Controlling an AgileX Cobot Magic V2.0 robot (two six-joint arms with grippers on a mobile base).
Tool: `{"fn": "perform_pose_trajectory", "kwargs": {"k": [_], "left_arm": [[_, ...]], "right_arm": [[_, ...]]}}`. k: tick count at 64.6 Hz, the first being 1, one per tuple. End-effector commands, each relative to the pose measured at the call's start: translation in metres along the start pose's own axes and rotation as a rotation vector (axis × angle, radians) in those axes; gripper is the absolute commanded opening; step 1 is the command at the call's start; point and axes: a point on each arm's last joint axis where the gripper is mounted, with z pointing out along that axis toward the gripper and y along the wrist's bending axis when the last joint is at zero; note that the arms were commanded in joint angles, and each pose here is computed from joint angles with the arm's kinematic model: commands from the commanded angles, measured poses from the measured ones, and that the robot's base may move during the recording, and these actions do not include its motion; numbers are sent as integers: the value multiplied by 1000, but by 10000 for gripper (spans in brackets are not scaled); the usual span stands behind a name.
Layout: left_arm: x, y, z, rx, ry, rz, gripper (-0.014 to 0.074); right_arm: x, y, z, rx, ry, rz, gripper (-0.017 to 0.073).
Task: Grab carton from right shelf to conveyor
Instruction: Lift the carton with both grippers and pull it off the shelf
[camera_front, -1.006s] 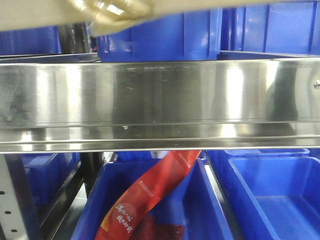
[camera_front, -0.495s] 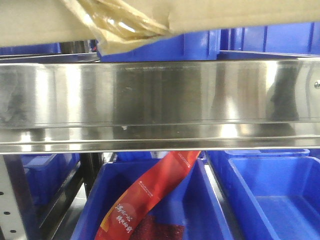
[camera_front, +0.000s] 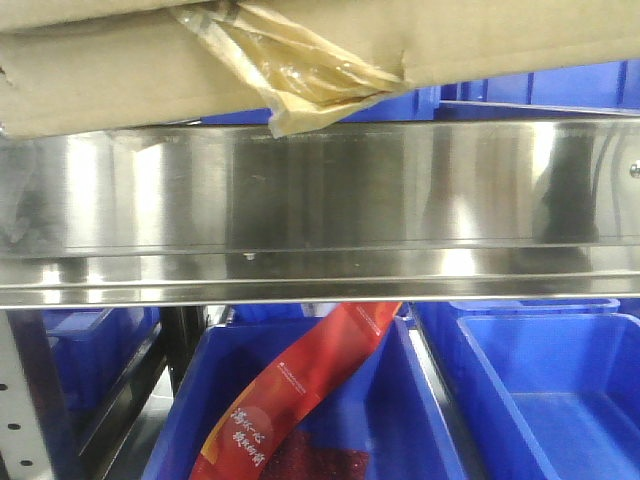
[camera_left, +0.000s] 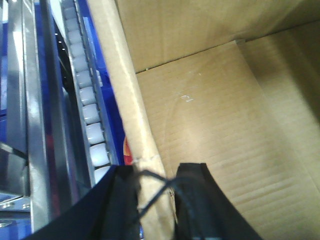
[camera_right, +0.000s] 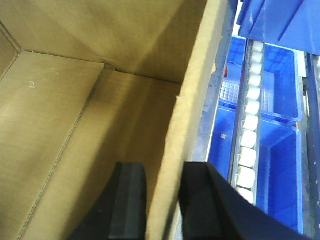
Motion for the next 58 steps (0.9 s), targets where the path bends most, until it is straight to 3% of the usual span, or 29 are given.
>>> {"fn": "perform_pose_trajectory", "kwargs": {"k": [1,22,58], "left_arm": [[-3,-6,-6,48,-38,19,-9],[-14,-5,-26,64,-117,6,-9],[-13,-5,-25,63,-113,7,-9]], "right_arm": [[-4,3,-8,-28,-67,-13,-67],[-3,3,13,-27,-12,-15,-67],[-4,4,19,-26,3,-15,-67]]}}
